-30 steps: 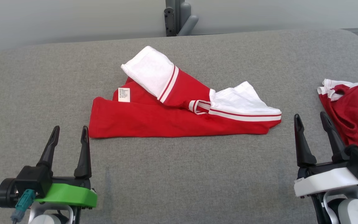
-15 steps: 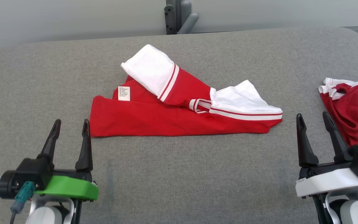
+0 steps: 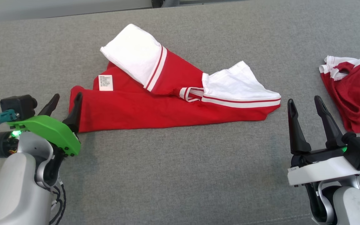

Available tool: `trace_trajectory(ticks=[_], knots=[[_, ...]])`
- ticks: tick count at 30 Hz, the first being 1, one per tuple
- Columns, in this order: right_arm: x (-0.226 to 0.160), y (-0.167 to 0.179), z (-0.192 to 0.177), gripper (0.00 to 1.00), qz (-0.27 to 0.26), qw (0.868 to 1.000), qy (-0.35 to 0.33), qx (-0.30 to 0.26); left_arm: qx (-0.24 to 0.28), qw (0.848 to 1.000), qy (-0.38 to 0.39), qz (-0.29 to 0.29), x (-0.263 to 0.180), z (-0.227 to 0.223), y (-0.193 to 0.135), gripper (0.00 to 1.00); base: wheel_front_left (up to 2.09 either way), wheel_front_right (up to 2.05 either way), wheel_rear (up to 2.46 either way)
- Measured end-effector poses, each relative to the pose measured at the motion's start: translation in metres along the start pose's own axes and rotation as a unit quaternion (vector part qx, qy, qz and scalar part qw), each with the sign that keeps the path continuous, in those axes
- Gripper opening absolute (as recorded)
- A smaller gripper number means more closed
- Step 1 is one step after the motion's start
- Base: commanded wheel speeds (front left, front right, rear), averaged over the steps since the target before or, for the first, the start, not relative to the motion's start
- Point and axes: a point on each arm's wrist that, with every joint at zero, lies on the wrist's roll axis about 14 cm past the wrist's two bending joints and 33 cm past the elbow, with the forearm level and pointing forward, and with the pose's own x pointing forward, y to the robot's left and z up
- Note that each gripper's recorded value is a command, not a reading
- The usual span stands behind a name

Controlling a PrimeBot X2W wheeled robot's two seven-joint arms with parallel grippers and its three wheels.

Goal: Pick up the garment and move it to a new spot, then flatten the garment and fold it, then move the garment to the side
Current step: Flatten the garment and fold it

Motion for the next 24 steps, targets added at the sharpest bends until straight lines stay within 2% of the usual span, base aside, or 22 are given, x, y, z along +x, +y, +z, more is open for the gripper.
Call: trace_trajectory(ticks=[3, 7, 14, 15, 16, 17, 18, 24], knots=[[0.0, -0.006, -0.007, 1.0, -0.01, 1.0, 0.007, 0.003, -0.023, 0.999, 0.044, 0.006, 0.012, -0.017, 0.011, 1.0, 0.0, 0.0, 0.0], [0.0, -0.014, -0.014, 1.0, -0.022, 1.0, 0.012, 0.005, -0.054, 0.995, 0.082, -0.007, 0.025, -0.033, 0.009, 1.0, 0.0, 0.0, 0.0], [-0.001, -0.023, -0.023, 1.0, -0.037, 0.999, 0.02, 0.006, -0.064, 0.99, 0.127, -0.019, 0.034, -0.051, 0.014, 1.0, 0.0, 0.0, 0.0], [0.0, -0.023, -0.023, 1.0, -0.037, 0.999, 0.019, 0.006, -0.06, 0.989, 0.134, -0.021, 0.035, -0.053, 0.014, 0.88, 0.0, 0.0, 0.0], [0.0, -0.024, -0.023, 1.0, -0.037, 0.999, 0.019, 0.006, -0.06, 0.988, 0.141, -0.024, 0.035, -0.056, 0.012, 0.48, 0.0, 0.0, 0.0], [0.0, -0.024, -0.023, 1.0, -0.038, 0.999, 0.02, 0.006, -0.066, 0.987, 0.142, -0.028, 0.036, -0.057, 0.01, 0.26, 0.0, 0.0, 0.0], [0.0, -0.025, -0.024, 1.0, -0.039, 0.999, 0.021, 0.007, -0.069, 0.987, 0.143, -0.031, 0.036, -0.057, 0.009, 0.0, 0.0, 0.0, 0.0], [0.004, -0.026, -0.024, 1.0, -0.04, 0.999, 0.017, 0.007, -0.052, 0.989, 0.135, -0.035, 0.038, -0.054, 0.012, 0.0, 0.0, 0.0, 0.0]])
